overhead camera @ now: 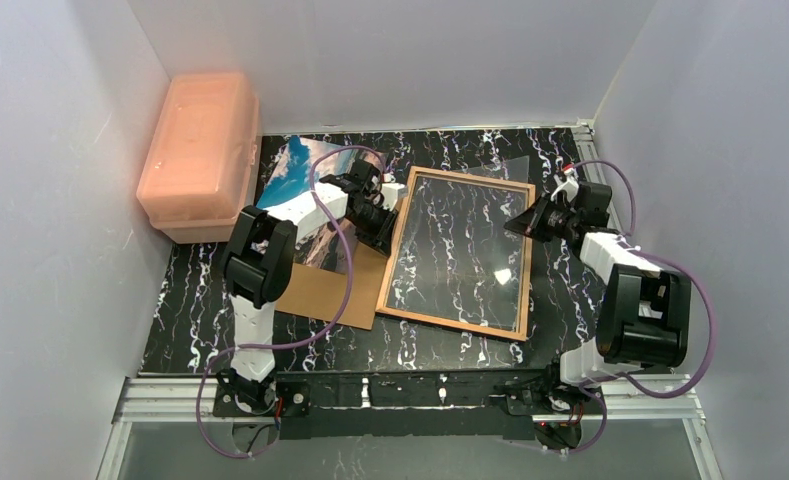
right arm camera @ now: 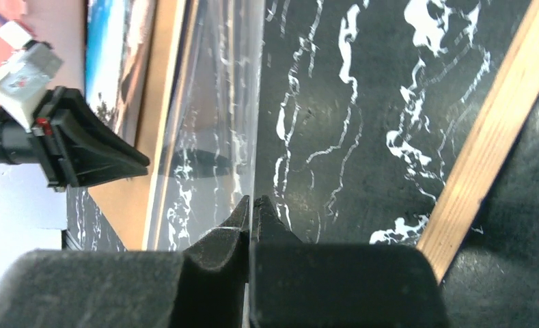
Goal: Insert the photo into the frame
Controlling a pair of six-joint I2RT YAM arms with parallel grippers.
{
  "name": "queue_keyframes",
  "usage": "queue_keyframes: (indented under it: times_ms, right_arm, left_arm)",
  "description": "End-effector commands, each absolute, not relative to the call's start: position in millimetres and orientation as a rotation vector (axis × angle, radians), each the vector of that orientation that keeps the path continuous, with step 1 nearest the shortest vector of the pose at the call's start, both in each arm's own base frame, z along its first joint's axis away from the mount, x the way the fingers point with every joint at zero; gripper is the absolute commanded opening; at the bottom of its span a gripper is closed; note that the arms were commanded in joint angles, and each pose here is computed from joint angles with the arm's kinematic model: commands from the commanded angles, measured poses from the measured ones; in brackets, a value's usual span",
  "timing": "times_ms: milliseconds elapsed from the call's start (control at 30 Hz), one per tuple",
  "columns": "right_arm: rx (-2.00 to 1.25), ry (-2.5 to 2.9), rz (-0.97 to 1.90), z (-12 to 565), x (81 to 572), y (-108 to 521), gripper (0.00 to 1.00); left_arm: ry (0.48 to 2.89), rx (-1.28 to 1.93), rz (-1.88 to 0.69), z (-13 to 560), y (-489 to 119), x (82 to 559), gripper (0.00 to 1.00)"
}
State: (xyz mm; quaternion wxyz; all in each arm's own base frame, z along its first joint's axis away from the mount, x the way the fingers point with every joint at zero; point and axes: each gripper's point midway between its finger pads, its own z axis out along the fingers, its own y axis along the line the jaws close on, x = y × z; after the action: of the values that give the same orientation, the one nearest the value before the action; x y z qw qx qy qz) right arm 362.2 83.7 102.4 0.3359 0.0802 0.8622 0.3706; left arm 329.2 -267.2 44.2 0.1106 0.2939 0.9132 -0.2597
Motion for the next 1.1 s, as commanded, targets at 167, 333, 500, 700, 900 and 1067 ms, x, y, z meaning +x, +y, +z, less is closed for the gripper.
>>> queue_keyframes:
  times_ms: [167, 333, 500, 700, 900, 1067]
  right_arm:
    - [0.1, 2.101, 0.954, 133, 376, 84, 0.01]
    - [0.121, 2.114, 0.952, 127, 376, 83, 0.01]
    - [0.149, 2.147, 0.981, 116, 375, 85, 0.01]
    - [0.223, 2.283, 1.04, 83, 366, 88, 0.01]
    - [0.25, 2.327, 1.041, 74, 364, 87, 0.01]
    - [0.264, 2.351, 1.037, 73, 365, 86, 0.01]
  left_arm:
    - [2.683, 0.894, -0.767, 45, -272, 331, 0.16]
    - [2.682, 0.901, -0.766, 45, -273, 330, 0.16]
    - [2.682, 0.901, -0.769, 45, -273, 330, 0.16]
    - [2.678, 0.914, -0.762, 44, -274, 330, 0.16]
    - [2.676, 0.922, -0.759, 44, -274, 329, 0.16]
    - [2.675, 0.926, -0.762, 43, -274, 328, 0.15]
